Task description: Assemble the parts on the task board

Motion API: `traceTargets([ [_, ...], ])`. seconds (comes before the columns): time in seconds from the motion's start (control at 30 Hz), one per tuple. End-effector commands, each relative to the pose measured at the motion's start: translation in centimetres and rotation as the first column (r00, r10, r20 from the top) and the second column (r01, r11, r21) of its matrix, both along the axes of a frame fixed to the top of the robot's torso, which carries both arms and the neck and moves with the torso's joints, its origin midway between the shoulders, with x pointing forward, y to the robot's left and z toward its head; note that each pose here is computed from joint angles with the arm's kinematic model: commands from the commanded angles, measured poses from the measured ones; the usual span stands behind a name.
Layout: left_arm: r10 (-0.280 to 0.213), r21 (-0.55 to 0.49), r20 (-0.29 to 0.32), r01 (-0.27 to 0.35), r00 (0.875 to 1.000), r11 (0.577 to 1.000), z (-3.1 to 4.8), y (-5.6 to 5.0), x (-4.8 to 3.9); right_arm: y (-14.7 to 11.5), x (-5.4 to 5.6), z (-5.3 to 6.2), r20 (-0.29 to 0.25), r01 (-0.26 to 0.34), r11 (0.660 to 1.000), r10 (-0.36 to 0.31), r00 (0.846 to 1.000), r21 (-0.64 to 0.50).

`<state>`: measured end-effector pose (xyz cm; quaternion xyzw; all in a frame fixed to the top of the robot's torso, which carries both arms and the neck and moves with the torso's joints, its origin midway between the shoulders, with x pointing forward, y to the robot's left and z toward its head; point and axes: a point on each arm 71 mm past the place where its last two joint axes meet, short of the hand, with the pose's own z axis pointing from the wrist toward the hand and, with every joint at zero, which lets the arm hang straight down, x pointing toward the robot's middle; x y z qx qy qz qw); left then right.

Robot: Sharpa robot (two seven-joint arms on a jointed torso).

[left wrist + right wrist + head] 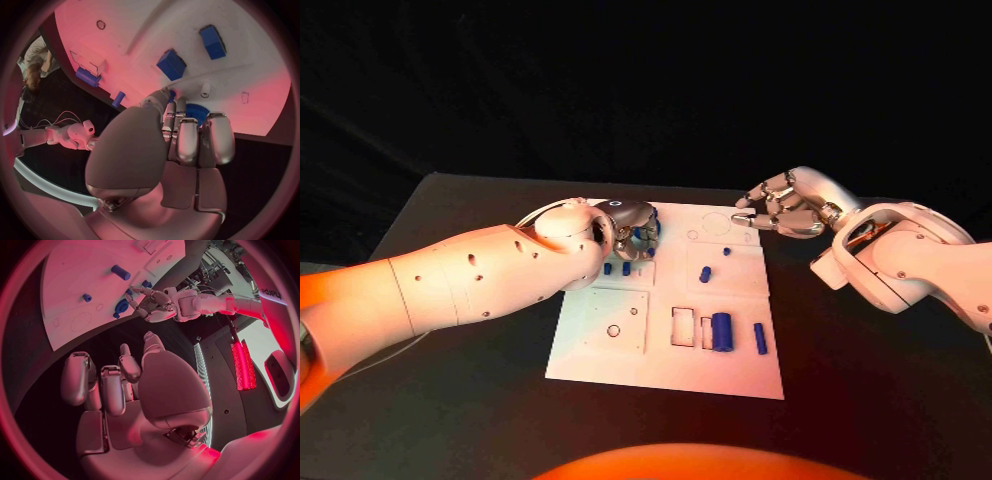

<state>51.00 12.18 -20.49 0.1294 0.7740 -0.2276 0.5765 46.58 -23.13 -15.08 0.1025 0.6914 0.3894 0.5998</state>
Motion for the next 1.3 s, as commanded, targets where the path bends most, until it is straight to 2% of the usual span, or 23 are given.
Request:
traceTargets([
  [0.03,-0.012,0.007,-0.025,0.012,1.000,1.000,-0.19,-0.29,-0.10,0.18,-0.08,-0.02,0.004,-0.016,1.000,0.016,1.000,-0.007],
  [1.0,-0.012,0.015,-0.053,0.012,0.999,1.000,-0.53,-0.51,0.20,0.33,-0.10,-0.04,0.001,-0.021,1.000,0.021,1.000,-0.008],
  [1.3,-0.008,-0.010,-0.035,0.008,0.999,1.000,-0.34,-0.46,0.26,0.31,-0.09,-0.04,0.002,-0.020,1.000,0.020,1.000,-0.008],
])
